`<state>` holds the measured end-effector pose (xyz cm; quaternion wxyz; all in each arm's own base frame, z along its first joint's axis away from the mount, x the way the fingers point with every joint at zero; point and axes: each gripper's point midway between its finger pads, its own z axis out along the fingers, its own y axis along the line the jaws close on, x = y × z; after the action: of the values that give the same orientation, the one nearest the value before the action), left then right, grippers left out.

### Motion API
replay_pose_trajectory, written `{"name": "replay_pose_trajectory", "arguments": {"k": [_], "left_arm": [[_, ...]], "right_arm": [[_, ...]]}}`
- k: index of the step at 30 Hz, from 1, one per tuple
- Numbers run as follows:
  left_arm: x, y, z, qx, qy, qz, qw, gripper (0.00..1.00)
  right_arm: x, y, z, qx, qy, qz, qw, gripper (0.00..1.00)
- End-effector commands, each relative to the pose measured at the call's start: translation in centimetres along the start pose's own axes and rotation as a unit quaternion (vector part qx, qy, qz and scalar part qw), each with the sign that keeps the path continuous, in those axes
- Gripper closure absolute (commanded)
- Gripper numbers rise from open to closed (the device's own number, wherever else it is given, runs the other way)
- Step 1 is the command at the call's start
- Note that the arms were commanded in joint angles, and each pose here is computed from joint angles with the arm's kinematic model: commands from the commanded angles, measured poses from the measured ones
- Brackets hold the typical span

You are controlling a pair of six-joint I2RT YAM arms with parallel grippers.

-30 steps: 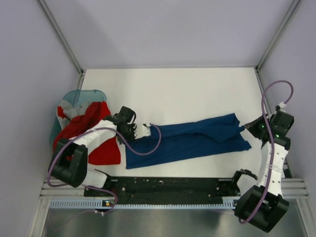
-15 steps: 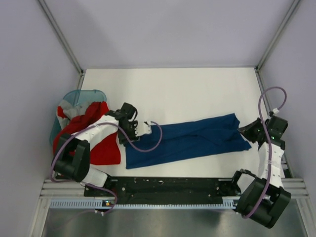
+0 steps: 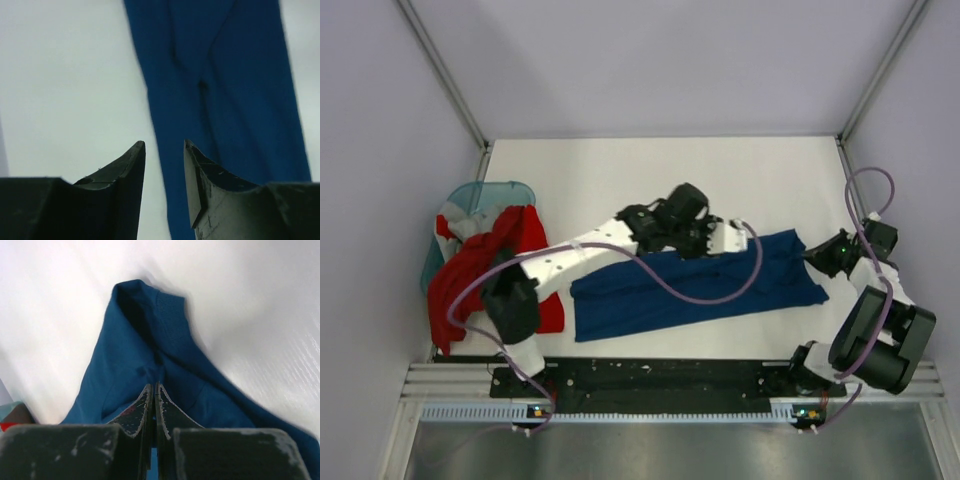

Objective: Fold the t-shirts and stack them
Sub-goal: Fold the other side of the tshirt into a rectangle

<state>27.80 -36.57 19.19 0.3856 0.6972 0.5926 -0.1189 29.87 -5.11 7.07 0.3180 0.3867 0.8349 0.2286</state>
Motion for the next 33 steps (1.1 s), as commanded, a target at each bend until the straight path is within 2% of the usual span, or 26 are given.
{"name": "replay_pose_trajectory", "arguments": {"k": [1, 4, 9, 22, 26, 31, 33], "left_arm": [[-7.5, -6.2, 7.5, 0.108, -0.069, -0.003, 0.992, 0.60], [-11.7, -8.3, 10.6, 0.126, -0.105, 0.030, 0.986, 0.63], [-13.8, -9.6, 15.4, 0.148, -0.129, 0.016, 0.980, 0.63], [-9.7, -10.9, 21.4, 0.121, -0.104, 0.005, 0.987, 0.62], [-9.2, -10.3, 22.1, 0.101, -0.097, 0.007, 0.990, 0.67], [-8.0, -12.6, 21.9, 0.151, -0.084, 0.012, 0.985, 0.65], [-7.5, -12.7, 22.2, 0.147, -0.078, 0.013, 0.986, 0.64]], "right_arm": [[-2.3, 1.0, 0.9, -0.014, -0.023, -0.012, 1.000, 1.00], [-2.1, 0.6, 1.1, -0.009, -0.019, -0.014, 1.000, 1.00], [-1.7, 0.4, 0.6, -0.003, -0.020, -0.021, 1.000, 1.00], [-1.7, 1.1, 0.2, -0.015, -0.021, -0.025, 0.999, 1.00], [-1.7, 1.3, 0.1, -0.019, -0.021, -0.025, 0.999, 1.00], [-1.9, 1.4, 0.1, -0.022, -0.023, -0.024, 0.999, 1.00], [-1.8, 1.5, 0.1, -0.024, -0.023, -0.025, 0.999, 1.00]]}}
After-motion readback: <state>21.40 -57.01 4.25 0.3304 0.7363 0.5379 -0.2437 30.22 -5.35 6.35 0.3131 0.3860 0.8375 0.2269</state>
